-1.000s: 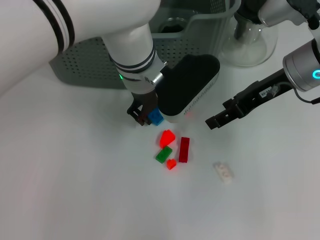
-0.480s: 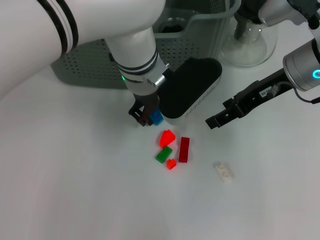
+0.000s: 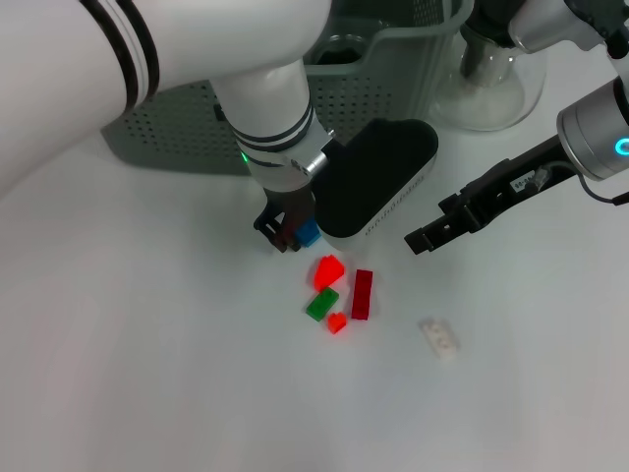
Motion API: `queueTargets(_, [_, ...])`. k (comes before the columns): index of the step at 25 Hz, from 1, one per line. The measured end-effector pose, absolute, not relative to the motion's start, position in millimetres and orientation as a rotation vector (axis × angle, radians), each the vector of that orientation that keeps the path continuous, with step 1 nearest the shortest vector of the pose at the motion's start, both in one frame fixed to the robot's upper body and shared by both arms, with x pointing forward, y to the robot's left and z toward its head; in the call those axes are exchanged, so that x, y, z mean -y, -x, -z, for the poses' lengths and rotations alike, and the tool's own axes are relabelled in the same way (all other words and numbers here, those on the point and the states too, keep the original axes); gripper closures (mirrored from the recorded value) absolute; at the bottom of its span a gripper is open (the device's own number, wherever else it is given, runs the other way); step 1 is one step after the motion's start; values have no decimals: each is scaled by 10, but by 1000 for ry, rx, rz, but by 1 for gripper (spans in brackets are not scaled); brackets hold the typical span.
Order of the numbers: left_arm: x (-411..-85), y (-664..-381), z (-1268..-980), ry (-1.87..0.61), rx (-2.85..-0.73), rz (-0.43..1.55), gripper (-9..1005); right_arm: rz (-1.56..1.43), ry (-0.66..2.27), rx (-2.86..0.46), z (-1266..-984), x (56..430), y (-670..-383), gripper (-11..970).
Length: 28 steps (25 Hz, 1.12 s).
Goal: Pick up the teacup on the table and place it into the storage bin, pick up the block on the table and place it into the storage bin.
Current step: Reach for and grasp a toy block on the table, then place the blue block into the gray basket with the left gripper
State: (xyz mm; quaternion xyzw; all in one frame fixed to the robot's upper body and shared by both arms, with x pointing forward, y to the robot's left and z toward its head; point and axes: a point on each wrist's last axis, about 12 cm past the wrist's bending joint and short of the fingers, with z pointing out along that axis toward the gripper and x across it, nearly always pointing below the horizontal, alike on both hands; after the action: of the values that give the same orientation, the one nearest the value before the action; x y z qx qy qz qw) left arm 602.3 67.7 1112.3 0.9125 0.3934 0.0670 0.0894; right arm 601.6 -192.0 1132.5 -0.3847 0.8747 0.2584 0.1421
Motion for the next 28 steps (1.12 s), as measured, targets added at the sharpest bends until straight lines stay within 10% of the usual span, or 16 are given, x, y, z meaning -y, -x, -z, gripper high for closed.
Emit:
queueTargets(15, [-722, -6035, -11233, -2621, -1325, -133, 580, -751, 1104, -2522, -11330, 1949, -6010, 62])
queueTargets(28, [-1984, -5887, -12107, -1708, -1826, 810, 543, -749, 1137, -2516, -11356, 1980, -6002, 63])
